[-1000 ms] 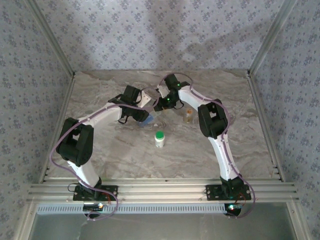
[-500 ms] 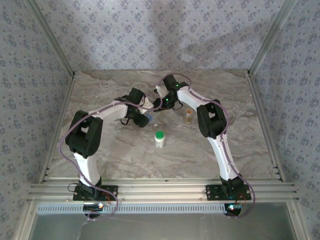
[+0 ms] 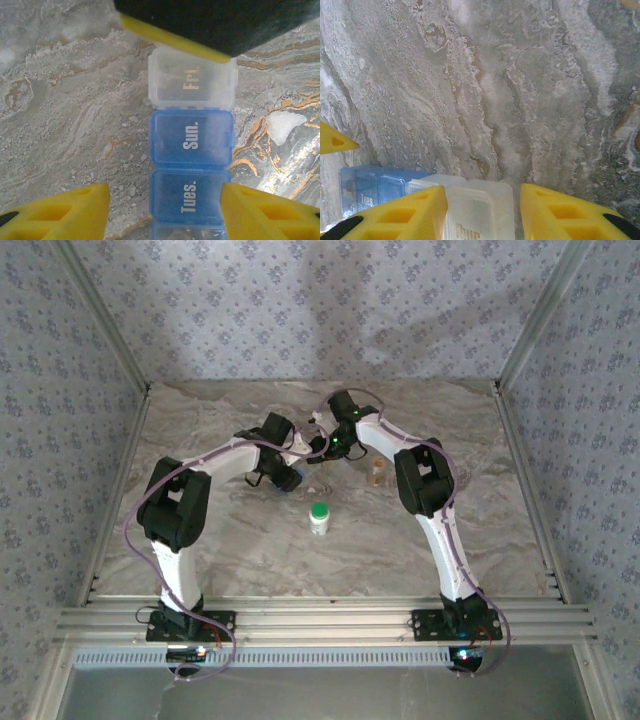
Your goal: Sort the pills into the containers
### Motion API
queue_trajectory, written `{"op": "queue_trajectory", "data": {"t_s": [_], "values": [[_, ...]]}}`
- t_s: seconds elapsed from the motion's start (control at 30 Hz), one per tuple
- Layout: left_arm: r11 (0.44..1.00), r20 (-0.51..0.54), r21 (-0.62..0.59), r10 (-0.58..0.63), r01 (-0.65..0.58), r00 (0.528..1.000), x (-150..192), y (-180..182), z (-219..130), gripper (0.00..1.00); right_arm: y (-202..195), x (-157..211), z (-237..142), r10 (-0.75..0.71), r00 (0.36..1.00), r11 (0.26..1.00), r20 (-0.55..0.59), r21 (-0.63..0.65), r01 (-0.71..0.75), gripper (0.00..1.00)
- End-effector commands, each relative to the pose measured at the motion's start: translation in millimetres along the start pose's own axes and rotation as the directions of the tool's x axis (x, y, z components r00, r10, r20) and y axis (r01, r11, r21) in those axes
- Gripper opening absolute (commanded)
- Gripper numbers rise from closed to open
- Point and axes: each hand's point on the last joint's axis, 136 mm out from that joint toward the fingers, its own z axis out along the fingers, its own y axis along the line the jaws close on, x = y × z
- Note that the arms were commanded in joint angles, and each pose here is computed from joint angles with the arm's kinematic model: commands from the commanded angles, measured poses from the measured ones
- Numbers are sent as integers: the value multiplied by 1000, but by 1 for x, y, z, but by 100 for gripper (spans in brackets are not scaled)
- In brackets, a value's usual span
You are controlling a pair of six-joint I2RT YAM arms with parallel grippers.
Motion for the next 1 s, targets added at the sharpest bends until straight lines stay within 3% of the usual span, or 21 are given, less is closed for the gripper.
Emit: {"op": "queue_trajectory", "data": {"t_s": [0.0, 0.13, 0.67, 0.97], "values": [[999, -27, 50, 7, -6, 1000, 8, -8, 7, 57, -13, 43, 15, 82, 988, 997, -133, 21, -80, 44], [998, -17, 62, -10, 11, 1000, 6, -8, 8, 55, -15, 44, 15, 91, 987, 996, -134, 20, -89, 43], [993, 55, 90, -78, 73, 995, -4, -7, -15, 66, -16, 46, 15, 100, 985, 995, -139, 23, -98, 44], [992, 34, 105, -79, 75, 996, -1, -14, -9, 68, -7, 43, 12, 74, 988, 997, -133, -24, -78, 44]]}}
